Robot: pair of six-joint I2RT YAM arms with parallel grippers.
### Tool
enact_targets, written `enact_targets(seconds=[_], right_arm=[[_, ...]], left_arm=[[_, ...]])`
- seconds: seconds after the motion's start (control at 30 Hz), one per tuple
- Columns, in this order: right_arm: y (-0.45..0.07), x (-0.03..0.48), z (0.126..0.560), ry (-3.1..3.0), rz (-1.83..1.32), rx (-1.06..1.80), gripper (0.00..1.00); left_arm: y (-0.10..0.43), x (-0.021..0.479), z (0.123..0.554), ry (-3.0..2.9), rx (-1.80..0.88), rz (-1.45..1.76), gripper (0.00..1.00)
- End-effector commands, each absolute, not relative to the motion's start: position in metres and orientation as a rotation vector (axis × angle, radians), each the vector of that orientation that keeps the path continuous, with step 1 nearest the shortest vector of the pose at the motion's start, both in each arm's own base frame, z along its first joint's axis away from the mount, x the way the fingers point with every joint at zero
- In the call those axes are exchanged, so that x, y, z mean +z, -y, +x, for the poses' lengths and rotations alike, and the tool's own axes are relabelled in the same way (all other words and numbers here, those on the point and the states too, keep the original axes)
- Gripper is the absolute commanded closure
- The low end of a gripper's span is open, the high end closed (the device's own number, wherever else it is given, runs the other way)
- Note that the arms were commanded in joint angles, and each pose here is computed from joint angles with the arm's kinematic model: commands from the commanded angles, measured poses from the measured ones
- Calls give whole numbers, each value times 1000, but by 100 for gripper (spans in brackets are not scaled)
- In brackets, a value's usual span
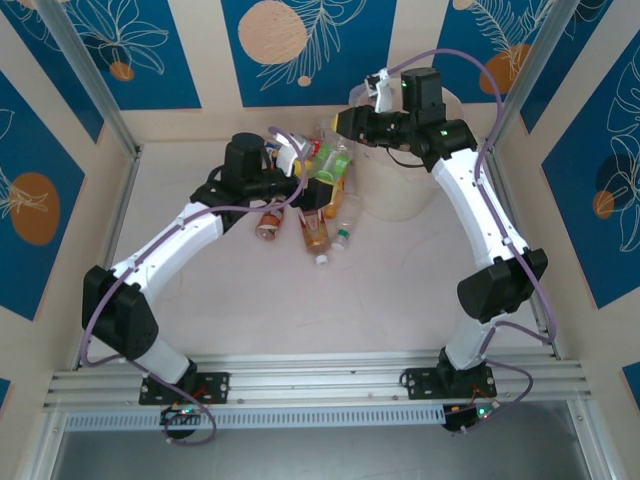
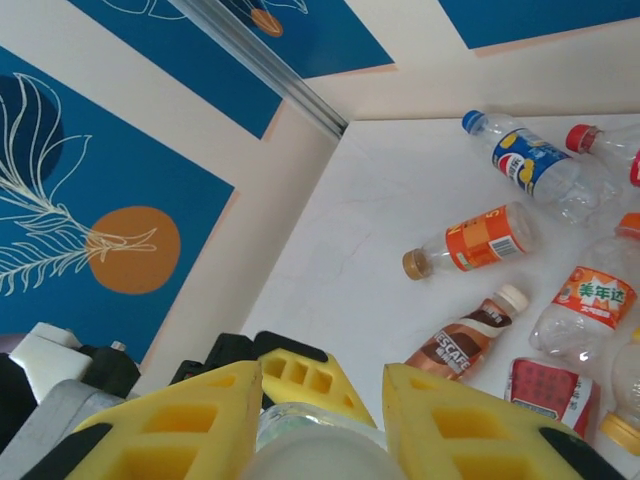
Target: Put the plastic bottles in the bin
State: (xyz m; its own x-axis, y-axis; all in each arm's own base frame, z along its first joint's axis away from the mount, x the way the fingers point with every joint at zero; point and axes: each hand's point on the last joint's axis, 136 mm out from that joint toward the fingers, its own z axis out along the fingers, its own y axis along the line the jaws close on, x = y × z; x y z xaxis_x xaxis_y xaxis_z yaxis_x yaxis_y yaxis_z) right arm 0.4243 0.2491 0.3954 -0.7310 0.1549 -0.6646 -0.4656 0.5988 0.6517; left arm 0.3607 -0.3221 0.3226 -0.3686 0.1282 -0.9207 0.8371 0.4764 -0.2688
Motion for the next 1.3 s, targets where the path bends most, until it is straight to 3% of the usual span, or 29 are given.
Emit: enact_targets(seconds=[0.0, 0.27, 0.43, 0.6, 0.97, 1.27], right_arm=[[-230, 422, 422, -2063, -244, 1021, 89], [-165, 476, 456, -1882, -152, 621, 90], [-121, 484, 488, -1818, -66, 351, 89], [-91, 454, 523, -1869, -18, 187, 89], [-78, 373, 566, -2035, -15, 97, 88], [-70, 324, 576, -2139, -4, 91, 72]], left_arm=[[312, 357, 357, -1726, -902, 761, 0], [271, 350, 371, -1793, -665, 582, 0], [256, 335, 381, -1848, -564, 518, 0], [244, 319, 389, -1915, -516, 449, 0], [222, 290, 397, -2001, -442, 342, 0], [213, 275, 405, -2037, -438, 298, 0]])
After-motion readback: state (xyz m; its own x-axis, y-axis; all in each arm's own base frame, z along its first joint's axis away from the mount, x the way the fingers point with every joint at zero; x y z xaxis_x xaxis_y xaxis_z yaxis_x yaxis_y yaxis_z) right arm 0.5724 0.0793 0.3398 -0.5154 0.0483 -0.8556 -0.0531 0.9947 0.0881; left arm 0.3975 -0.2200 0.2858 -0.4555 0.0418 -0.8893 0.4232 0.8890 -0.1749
